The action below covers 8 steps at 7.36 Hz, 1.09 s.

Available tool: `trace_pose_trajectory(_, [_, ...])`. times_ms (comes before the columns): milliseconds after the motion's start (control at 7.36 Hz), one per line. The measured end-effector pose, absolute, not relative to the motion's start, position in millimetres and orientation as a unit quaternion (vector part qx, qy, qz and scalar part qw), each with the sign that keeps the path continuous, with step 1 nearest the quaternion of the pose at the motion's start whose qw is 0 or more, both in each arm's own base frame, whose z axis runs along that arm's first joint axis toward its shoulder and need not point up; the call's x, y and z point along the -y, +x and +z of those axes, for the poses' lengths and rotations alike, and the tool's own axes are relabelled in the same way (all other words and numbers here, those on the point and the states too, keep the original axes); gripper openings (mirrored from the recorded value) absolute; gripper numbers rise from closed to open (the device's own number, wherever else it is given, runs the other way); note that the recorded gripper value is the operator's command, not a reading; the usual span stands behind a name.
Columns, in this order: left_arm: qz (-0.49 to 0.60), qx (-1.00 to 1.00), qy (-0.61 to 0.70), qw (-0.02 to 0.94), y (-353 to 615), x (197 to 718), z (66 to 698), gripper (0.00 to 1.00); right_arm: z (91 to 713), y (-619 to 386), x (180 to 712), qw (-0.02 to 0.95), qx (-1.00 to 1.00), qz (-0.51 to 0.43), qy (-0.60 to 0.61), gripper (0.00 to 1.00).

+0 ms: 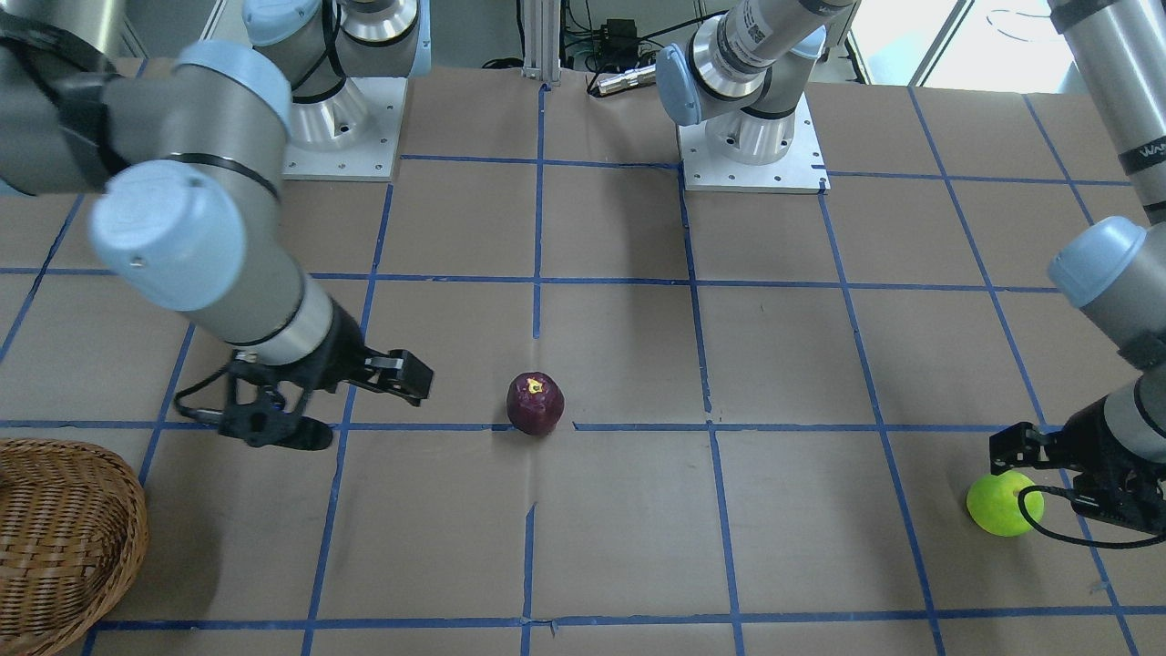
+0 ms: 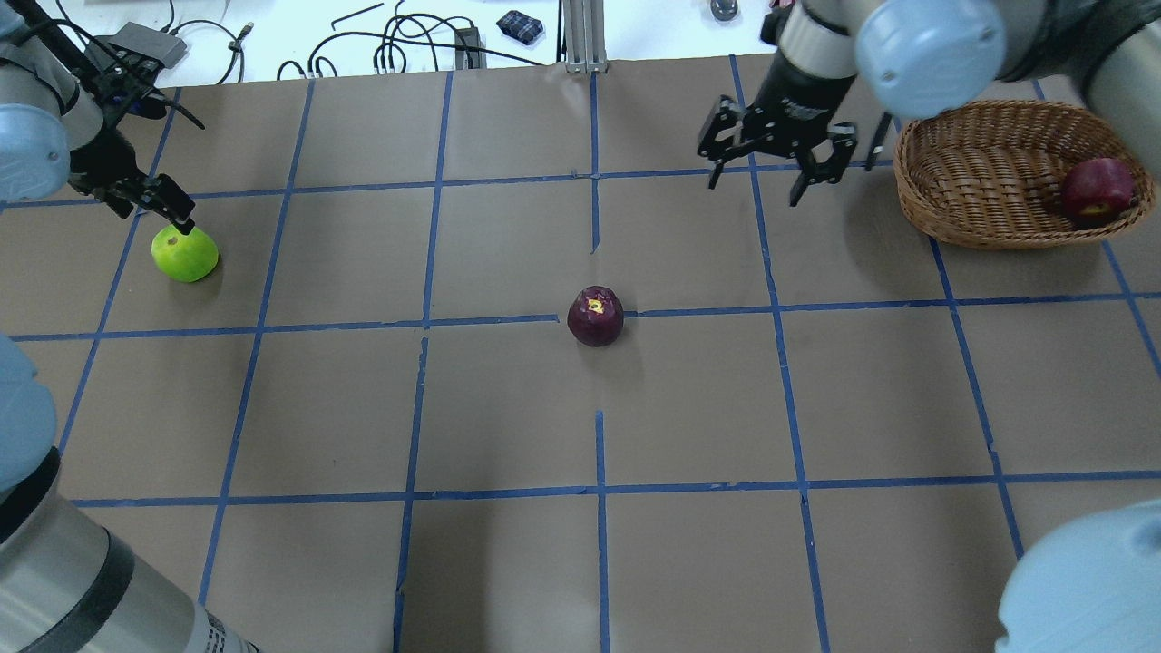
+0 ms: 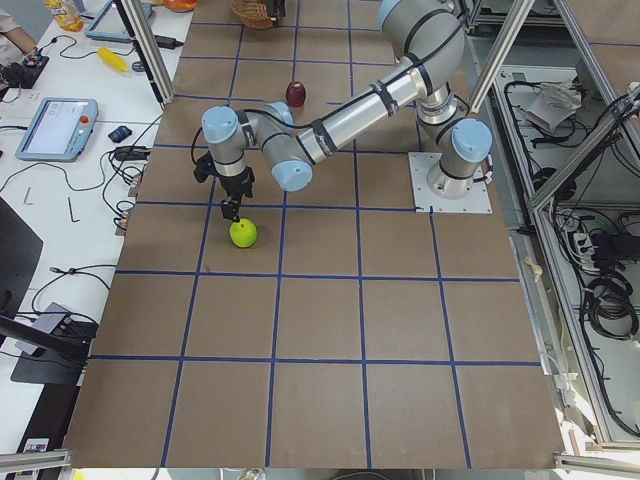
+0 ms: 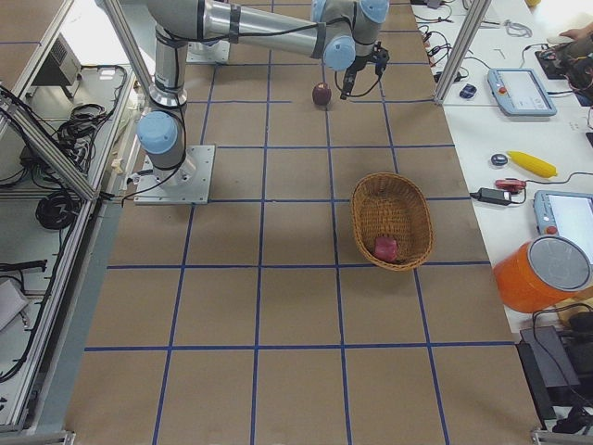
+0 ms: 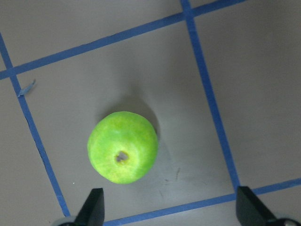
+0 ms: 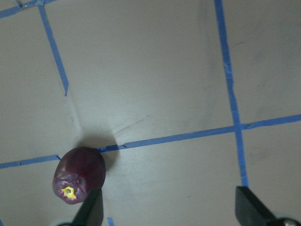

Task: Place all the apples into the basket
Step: 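Grasp the green apple with left gripper while right grasps purple apple, then drop purple apple in basket with right while left sets green apple centrally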

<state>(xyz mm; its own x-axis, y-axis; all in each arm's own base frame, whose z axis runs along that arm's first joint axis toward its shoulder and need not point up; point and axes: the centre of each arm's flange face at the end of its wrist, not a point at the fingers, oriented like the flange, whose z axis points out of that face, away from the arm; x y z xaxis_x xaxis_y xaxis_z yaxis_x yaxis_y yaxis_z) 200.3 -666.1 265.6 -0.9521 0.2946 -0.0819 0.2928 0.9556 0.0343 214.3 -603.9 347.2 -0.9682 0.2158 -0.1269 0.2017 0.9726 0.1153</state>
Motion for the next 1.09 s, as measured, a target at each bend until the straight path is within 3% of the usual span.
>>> trace_pose_trajectory(679, [0.013, -0.988, 0.156, 0.005, 214.2, 680.9, 195.5, 0.98, 254.5, 327.9, 568.4, 0.070, -0.983, 0.045, 0.161, 1.00])
trace_pose_trajectory(815, [0.016, -0.987, 0.158, 0.002, 213.9, 682.1, 187.9, 0.59, 245.4, 333.3, 566.3, 0.067, -0.983, 0.051, 0.160, 1.00])
trace_pose_trajectory(951, [0.018, -0.987, 0.160, 0.001, 212.2, 682.7, 185.7, 0.39, 235.1, 340.7, 563.3, 0.064, -0.984, 0.059, 0.156, 1.00])
trace_pose_trajectory(1087, [0.018, -0.987, 0.162, 0.001, 207.1, 683.8, 188.8, 0.38, 225.3, 348.6, 559.9, 0.060, -0.985, 0.066, 0.150, 1.00])
